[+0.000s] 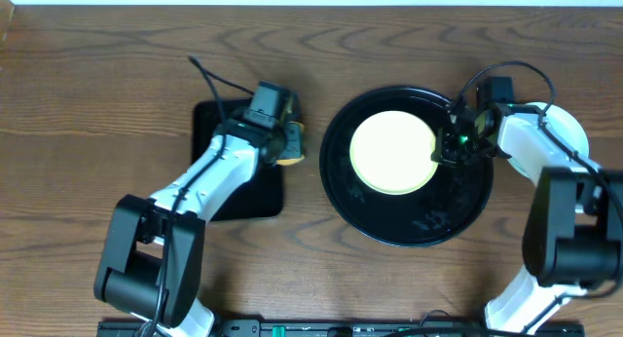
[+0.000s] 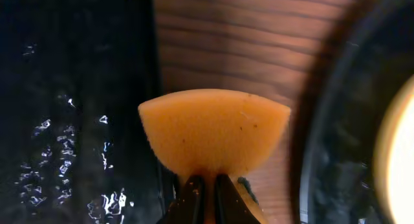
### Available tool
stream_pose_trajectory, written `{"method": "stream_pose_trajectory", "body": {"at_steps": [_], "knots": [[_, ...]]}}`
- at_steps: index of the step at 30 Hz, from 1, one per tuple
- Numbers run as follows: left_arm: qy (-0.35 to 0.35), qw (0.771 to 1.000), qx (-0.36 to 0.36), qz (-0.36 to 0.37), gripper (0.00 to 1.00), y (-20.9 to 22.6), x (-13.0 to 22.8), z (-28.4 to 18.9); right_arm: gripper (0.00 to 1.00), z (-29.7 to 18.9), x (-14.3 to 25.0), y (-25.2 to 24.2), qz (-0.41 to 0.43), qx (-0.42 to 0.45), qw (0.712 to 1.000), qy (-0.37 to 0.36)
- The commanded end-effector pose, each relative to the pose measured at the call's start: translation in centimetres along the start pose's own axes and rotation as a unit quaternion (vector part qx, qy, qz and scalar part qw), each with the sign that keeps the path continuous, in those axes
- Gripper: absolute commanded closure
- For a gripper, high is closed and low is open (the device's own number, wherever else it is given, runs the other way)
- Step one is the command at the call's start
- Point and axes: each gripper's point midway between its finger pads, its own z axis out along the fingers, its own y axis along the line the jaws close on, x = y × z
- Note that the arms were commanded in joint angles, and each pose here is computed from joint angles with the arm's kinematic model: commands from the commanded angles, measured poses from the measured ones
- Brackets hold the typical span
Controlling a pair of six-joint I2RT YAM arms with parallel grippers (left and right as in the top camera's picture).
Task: Clean dirty plates on tray and stack at the side
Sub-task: 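Lift the yellow plate with the right gripper and move sponge back left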
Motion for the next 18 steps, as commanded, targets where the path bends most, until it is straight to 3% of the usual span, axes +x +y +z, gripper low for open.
{"method": "stream_pose_trajectory", "body": {"at_steps": [1,14,18], "knots": [[-0.008,1.000,-0.014,0.000,0.93,1.0,-0.4,-0.5,0.99,-4.2,-1.8,-0.2,-0.033,0.063,0.995,-0.071],[-0.020,1.000,-0.010,0.001,0.93,0.8,-1.0,-1.3,0.99,-13.6,-3.7,0.6,-0.128,0.199,0.950,-0.204],[-0.051,0.999,0.001,0.002,0.92,0.3,-2.2,-3.5,0.99,-15.7,-4.1,0.3,-0.170,0.267,0.922,-0.222]]}}
